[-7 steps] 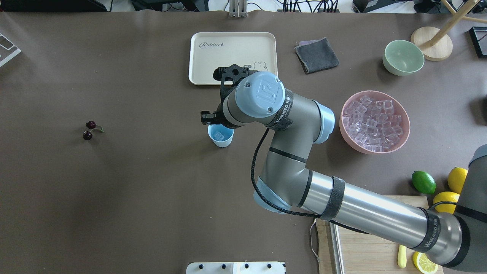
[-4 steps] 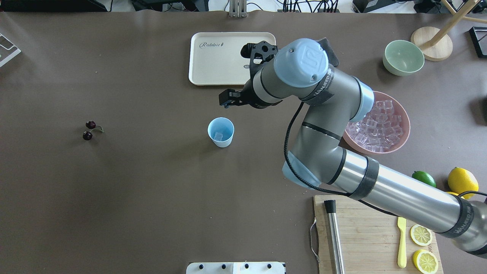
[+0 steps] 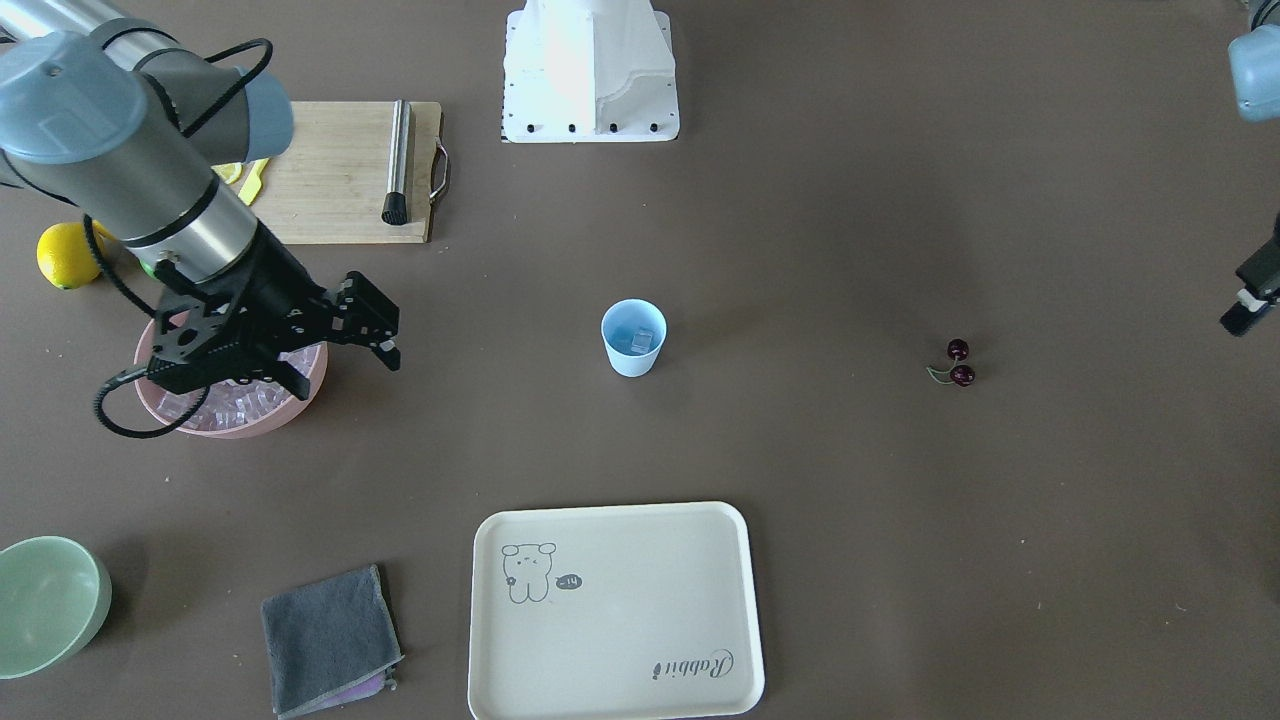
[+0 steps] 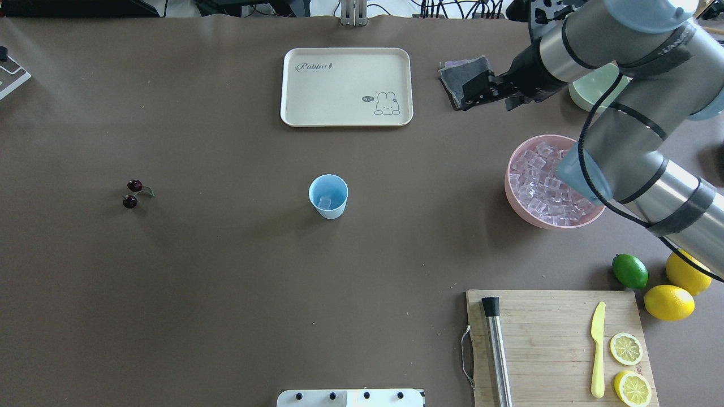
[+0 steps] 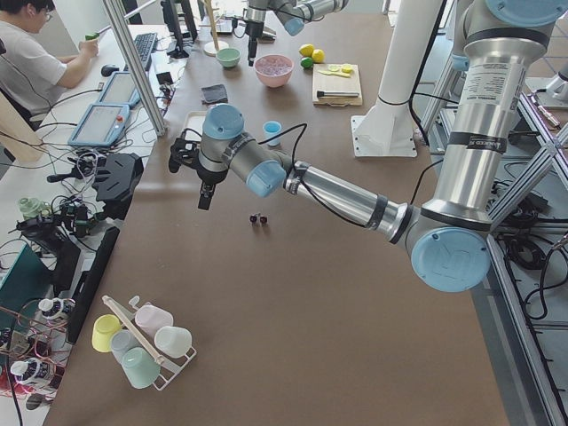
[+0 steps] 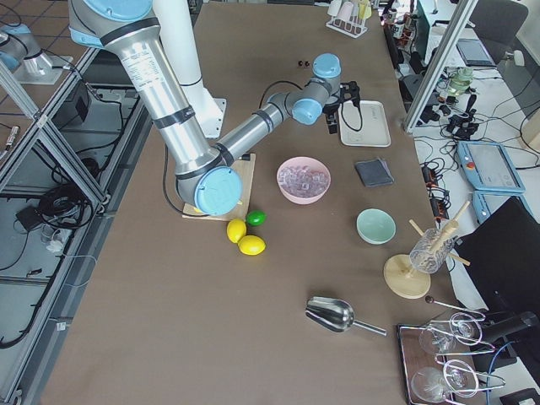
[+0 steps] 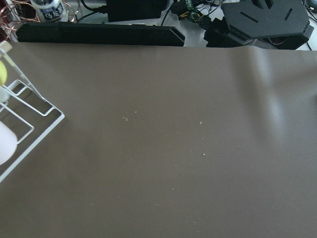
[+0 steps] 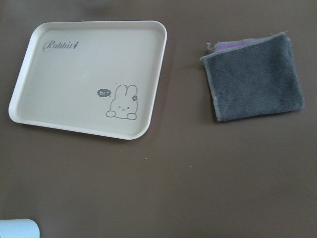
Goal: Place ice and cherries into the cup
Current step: 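Withdraw the right arm to rest while the left arm reaches toward the cherries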
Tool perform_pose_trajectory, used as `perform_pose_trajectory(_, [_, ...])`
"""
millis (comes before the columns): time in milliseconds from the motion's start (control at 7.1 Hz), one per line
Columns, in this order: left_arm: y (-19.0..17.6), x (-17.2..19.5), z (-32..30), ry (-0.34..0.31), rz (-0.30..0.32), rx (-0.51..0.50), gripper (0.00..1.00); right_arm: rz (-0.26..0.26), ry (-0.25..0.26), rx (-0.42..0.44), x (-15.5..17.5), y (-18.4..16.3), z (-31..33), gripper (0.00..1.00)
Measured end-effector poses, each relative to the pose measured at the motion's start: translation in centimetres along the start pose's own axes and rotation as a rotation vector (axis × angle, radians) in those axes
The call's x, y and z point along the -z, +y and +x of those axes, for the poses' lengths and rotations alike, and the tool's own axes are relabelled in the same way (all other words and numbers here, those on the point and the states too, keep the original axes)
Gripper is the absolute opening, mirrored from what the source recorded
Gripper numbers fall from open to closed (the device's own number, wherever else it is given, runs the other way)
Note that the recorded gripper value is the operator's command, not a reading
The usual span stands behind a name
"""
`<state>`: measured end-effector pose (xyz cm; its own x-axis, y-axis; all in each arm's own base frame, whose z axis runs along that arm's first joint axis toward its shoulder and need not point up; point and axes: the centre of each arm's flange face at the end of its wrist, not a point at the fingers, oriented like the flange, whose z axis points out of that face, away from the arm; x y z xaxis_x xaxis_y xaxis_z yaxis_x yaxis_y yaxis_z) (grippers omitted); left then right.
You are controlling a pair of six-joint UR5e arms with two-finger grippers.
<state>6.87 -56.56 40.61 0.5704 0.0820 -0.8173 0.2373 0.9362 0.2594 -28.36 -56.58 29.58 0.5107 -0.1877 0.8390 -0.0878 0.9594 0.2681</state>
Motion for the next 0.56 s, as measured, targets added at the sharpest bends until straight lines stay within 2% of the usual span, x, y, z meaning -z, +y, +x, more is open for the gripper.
perform_pose_trajectory(282, [1.6,-4.6,4.5,0.045,-0.037,-0.048,0.98,-0.011,0.012,0.027,4.1,0.8,8.7,1.00])
perform_pose_trajectory(563, [4.2,-10.2,8.7,0.017,-0.053,-0.122,0.97,-0.012,0.033,0.041,5.9,1.9,13.5,1.00])
